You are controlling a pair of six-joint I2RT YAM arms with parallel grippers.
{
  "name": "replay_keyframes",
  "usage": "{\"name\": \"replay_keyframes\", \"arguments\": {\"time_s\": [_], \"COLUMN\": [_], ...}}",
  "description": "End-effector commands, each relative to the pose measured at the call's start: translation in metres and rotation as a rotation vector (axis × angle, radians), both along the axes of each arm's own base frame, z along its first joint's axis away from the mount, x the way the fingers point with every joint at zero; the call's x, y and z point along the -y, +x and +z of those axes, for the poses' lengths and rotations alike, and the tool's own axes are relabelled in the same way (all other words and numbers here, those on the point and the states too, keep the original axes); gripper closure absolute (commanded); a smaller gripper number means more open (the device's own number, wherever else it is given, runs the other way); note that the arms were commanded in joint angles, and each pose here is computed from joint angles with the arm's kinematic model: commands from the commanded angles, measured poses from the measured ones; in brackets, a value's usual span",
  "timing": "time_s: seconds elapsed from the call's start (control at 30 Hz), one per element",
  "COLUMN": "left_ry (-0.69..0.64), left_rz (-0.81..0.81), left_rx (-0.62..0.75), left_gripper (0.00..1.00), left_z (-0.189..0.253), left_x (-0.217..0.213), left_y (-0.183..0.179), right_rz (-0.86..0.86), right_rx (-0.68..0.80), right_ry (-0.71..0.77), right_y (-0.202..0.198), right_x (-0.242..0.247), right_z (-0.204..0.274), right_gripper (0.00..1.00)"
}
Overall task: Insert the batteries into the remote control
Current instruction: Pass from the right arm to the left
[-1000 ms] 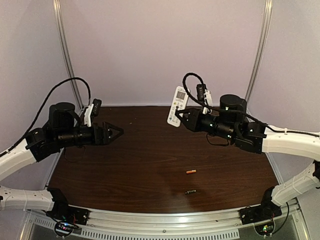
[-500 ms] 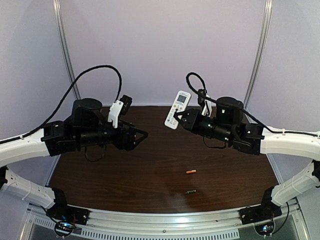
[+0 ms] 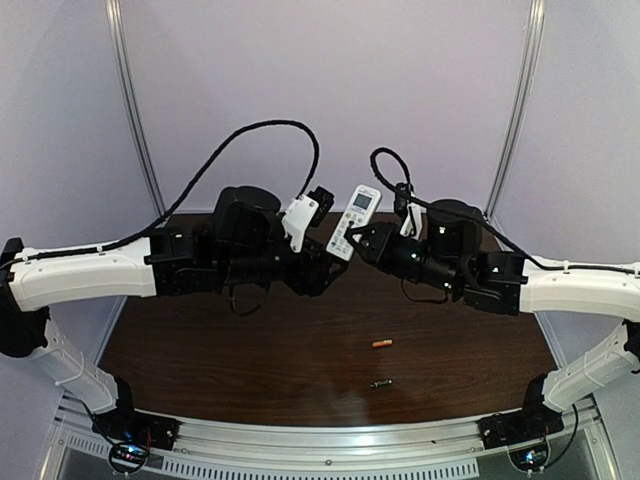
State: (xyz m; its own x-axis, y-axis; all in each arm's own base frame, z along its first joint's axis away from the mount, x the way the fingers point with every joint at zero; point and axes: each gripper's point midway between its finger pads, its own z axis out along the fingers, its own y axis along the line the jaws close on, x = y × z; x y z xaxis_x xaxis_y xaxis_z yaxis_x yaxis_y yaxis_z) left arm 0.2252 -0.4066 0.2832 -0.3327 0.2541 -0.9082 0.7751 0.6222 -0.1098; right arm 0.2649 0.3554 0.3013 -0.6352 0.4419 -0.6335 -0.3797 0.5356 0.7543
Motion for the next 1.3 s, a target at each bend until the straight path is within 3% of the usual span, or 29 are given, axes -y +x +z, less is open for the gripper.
{"name": "replay_keyframes", "arguments": {"time_s": [0.0, 0.47, 0.7, 0.8, 0.93, 0.97, 1.0, 1.17, 1.27], "left_ry": [0.003, 0.085, 0.091, 0.090, 0.096, 0.086, 0.050, -0.038, -0.055], "left_rz": [0.021, 0.076, 0.088, 0.047, -0.065, -0.098, -0.164, -0.383, -0.499], "left_rx": [0.029, 0.054, 0.036, 0.002, -0.075, -0.102, -0.137, -0.258, -0.338], "left_gripper": [0.33, 0.44, 0.61, 0.69, 0.76, 0.78, 0.80, 0.81, 0.81], "left_z": [0.006, -0.007, -0.009, -0.012, -0.013, -0.011, -0.004, 0.013, 0.020], "left_x": [0.009, 0.018, 0.018, 0.019, 0.012, 0.007, 0.003, -0.026, -0.040], "left_y": [0.010, 0.028, 0.029, 0.020, 0.003, -0.001, -0.010, -0.044, -0.064], "right_rz": [-0.005, 0.024, 0.018, 0.023, -0.005, -0.004, 0.001, 0.087, 0.231], "right_rx": [0.011, 0.000, 0.001, 0.025, 0.136, 0.185, 0.245, 0.529, 0.715], "right_ry": [0.030, 0.031, 0.025, 0.005, -0.044, -0.066, -0.079, -0.236, -0.384], "right_y": [-0.002, -0.012, -0.013, -0.014, -0.014, -0.016, -0.020, -0.044, -0.065], "right_x": [-0.007, -0.017, -0.013, -0.009, 0.014, 0.021, 0.029, 0.048, 0.043], "right_z": [0.012, 0.011, 0.011, 0.013, 0.033, 0.040, 0.051, 0.075, 0.074], "right_gripper": [0.98, 0.95, 0.92, 0.74, 0.13, 0.06, 0.01, 0.00, 0.06]}}
